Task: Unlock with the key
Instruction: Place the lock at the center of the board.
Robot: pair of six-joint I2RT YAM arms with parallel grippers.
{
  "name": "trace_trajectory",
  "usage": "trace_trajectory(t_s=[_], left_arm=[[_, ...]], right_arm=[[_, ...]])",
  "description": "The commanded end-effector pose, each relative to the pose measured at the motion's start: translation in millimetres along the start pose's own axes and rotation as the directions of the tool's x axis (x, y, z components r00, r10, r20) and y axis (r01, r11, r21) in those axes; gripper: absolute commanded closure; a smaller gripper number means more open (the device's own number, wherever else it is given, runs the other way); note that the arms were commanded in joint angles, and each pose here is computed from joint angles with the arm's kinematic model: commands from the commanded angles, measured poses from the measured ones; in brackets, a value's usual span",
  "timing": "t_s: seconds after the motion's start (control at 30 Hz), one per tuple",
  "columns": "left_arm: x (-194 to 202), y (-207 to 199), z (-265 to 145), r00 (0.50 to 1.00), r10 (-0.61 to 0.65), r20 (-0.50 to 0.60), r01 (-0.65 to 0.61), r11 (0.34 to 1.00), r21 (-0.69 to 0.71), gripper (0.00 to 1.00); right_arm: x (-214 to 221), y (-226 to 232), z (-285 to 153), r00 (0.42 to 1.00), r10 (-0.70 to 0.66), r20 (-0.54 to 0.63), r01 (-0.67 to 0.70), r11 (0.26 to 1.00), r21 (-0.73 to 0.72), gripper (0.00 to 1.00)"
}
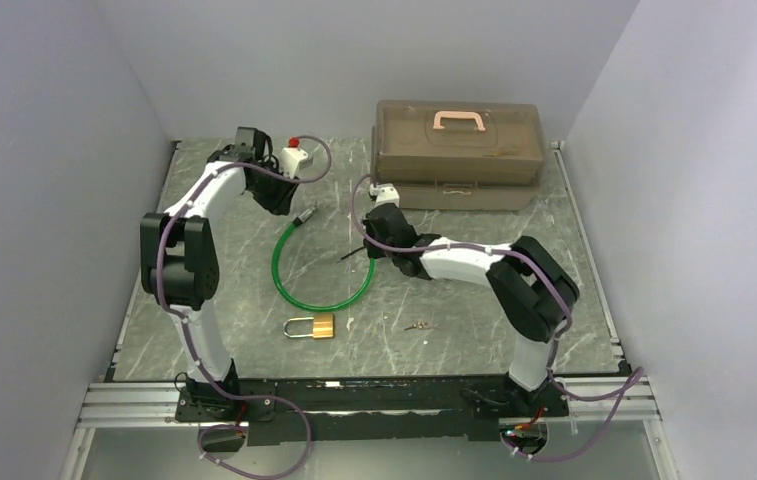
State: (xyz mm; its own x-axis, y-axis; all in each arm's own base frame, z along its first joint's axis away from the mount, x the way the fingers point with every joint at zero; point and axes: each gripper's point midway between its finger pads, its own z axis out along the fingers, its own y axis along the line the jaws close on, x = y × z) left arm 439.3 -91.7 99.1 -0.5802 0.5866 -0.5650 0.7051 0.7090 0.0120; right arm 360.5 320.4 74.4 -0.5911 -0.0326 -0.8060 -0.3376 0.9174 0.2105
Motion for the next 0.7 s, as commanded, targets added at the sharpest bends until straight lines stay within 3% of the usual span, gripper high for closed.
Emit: trace_trajectory(t_s=[0.0,0.17,0.2,0.23,0.3,0.33,0.4,0.53,0.67], left_arm=[[-21,23,-16,0.999,0.035,0.039,-0.033,0.998,-0.045,0.61],[-21,14,-39,0.999,0.018,0.034,-0.019,0.999,0.027,0.57],[-22,9,-48,0.999,0.015,0.041,-0.016,0.999,0.046,0.52],[-23,4,-58,0.999,0.004,0.052,-0.007,0.998,0.061,0.38],[-26,-7,-81,0.996,-0.025,0.084,0.016,0.995,0.101,0.04],[-28,-14,-94,0.994,-0.054,0.100,0.041,0.992,0.122,0.01],[-30,-27,-119,0.987,-0.103,0.127,0.083,0.985,0.154,0.00],[-19,-53,-165,0.977,-0.145,0.156,0.118,0.978,0.170,0.01],[-1,-60,-201,0.974,-0.147,0.174,0.145,0.989,0.020,0.01]], right_arm=[[-1,-7,15,1.000,0.002,-0.031,-0.001,0.999,0.052,1.00],[2,-10,33,0.998,0.010,-0.069,-0.004,0.997,0.074,1.00],[4,-11,35,0.996,0.005,-0.084,0.002,0.997,0.082,1.00],[6,-11,37,0.996,0.001,-0.092,0.006,0.997,0.081,0.98],[4,-10,38,0.994,-0.007,-0.105,0.015,0.997,0.074,0.81],[3,-9,36,0.993,-0.016,-0.114,0.024,0.997,0.071,0.72],[-10,-5,28,0.995,-0.021,-0.097,0.027,0.998,0.062,0.53],[-52,3,-8,0.999,-0.024,-0.028,0.025,0.999,0.045,0.27],[-89,15,-62,0.981,0.187,-0.044,-0.191,0.978,-0.084,0.01]])
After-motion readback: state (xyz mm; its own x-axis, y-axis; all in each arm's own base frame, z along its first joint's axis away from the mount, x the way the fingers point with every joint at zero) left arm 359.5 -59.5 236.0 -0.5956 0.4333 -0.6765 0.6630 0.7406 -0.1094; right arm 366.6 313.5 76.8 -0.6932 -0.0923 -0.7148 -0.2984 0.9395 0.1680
